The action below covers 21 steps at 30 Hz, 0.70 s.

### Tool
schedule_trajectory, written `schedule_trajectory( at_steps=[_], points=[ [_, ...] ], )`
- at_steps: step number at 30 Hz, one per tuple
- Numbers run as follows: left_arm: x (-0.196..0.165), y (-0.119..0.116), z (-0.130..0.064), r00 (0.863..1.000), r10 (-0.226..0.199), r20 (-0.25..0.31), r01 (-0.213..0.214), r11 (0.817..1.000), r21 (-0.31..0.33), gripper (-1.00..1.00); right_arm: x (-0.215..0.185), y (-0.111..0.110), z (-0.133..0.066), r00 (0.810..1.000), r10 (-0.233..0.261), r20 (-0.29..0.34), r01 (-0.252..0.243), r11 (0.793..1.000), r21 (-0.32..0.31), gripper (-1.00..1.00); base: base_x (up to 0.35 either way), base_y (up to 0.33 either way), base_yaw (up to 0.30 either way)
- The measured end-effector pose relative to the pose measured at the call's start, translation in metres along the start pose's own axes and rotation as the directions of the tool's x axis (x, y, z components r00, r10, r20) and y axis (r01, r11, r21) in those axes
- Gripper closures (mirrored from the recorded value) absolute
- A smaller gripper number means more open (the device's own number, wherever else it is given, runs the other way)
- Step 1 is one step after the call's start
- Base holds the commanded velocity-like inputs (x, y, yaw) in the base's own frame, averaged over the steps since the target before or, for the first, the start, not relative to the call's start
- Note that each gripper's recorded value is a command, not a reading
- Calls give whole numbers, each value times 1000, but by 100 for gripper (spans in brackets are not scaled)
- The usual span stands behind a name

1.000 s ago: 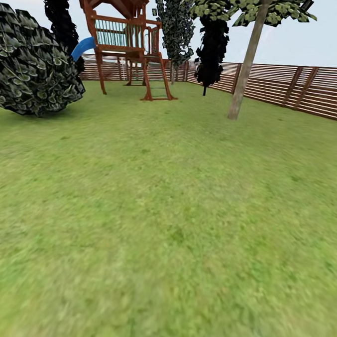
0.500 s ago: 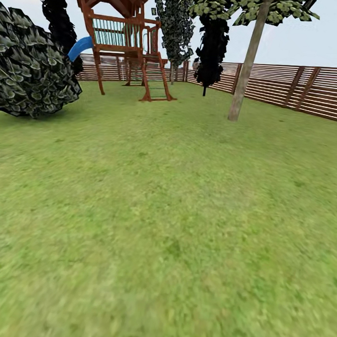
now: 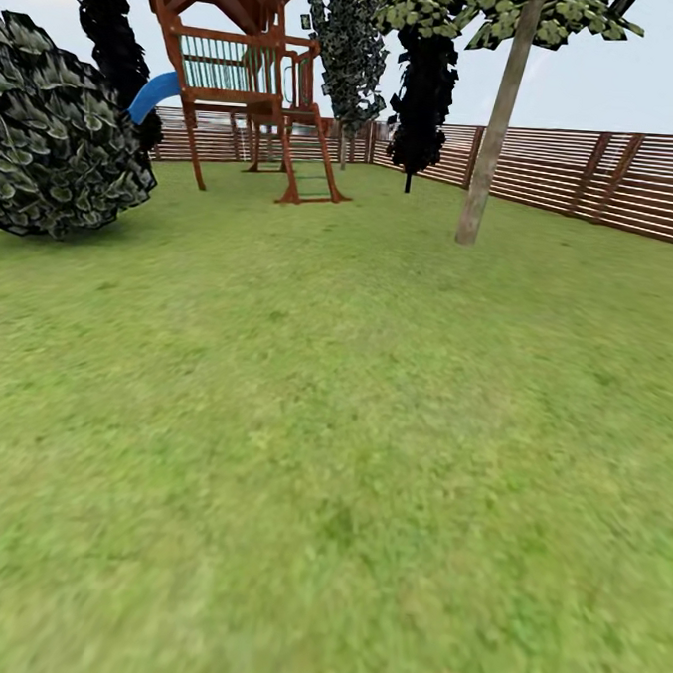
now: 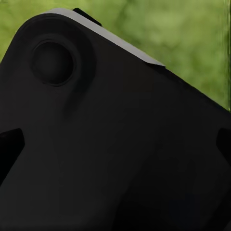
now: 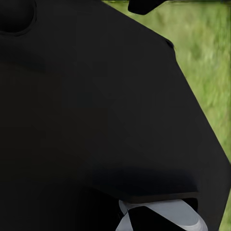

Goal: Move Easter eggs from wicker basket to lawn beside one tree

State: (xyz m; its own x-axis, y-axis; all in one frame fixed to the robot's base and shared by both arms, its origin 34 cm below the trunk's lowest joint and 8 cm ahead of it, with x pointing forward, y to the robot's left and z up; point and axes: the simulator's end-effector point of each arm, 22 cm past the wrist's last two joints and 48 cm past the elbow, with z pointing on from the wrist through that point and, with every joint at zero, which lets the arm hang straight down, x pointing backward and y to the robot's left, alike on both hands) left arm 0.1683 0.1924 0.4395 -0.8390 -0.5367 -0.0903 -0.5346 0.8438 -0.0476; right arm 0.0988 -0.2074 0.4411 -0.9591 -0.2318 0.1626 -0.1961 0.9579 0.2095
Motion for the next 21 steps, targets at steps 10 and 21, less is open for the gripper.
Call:
schedule_trajectory(
  at_steps=[10,21],
  points=[
    [0,0,0,1000,0,0,0,1000,0,-100,0,0,0,1000,0,0,0,1000,0,-100,343,-89,0],
    [0,0,0,1000,0,0,0,1000,0,-100,0,0,0,1000,0,0,0,1000,0,-100,343,-89,0]
  ],
)
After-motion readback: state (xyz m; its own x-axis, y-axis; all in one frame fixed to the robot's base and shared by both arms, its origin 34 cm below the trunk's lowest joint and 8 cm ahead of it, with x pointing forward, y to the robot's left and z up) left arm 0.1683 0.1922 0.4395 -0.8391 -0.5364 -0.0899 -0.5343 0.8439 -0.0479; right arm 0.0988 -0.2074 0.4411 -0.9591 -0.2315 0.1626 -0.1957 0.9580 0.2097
